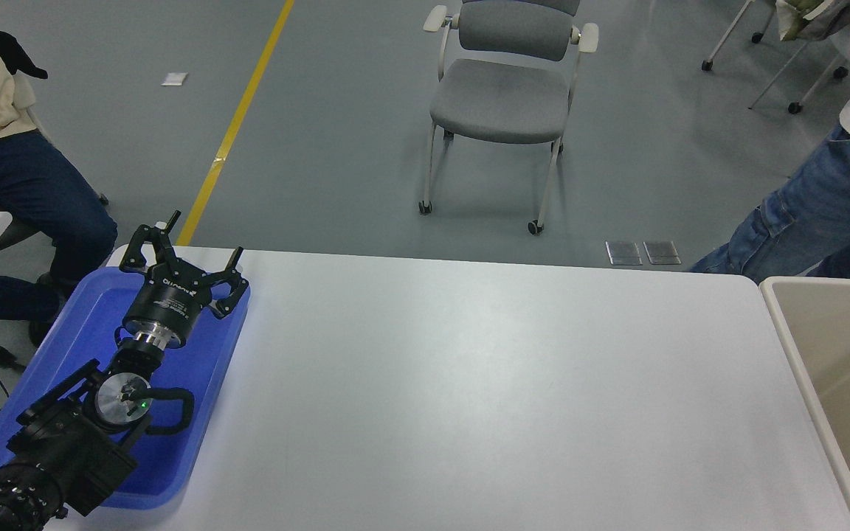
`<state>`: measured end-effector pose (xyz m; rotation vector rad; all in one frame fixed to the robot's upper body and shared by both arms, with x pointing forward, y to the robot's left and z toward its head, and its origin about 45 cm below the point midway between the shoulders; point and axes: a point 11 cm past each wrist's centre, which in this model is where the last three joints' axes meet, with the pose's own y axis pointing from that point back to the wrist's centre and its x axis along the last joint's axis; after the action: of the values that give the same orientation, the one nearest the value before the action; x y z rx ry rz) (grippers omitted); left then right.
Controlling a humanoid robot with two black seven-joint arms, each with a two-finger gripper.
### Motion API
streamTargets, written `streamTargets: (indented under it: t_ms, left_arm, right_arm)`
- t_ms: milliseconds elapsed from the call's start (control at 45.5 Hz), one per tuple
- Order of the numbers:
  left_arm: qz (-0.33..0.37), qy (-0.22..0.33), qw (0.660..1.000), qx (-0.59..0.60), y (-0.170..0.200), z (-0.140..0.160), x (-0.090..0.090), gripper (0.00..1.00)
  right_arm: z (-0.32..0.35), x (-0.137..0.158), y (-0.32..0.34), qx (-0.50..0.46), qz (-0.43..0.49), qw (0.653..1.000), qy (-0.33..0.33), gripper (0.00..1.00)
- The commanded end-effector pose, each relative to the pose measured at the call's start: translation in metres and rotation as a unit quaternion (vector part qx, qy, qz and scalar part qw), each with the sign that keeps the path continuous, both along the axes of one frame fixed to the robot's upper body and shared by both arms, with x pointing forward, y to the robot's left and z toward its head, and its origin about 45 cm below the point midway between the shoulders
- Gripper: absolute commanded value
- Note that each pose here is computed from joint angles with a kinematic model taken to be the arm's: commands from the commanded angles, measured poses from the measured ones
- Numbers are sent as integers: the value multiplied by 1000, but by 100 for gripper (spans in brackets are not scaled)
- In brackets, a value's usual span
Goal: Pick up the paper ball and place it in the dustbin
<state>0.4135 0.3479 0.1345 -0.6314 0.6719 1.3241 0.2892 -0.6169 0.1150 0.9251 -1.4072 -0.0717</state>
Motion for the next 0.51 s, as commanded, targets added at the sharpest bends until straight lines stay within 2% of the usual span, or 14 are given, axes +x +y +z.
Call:
streamTargets:
  t_ms: [0, 198, 484]
  left_arm:
    - [0, 0, 1000, 0, 0, 0, 0, 100]
    - [0, 0, 1000, 0, 0, 0, 0, 100]
    - [0, 0, 1000, 0, 0, 0, 0, 100]
  right_arm:
    - [4, 7, 4, 53, -38, 996, -56, 100]
    - [14, 18, 13, 167, -90, 970, -151, 100]
    - [39, 42, 50, 308, -90, 914, -250, 100]
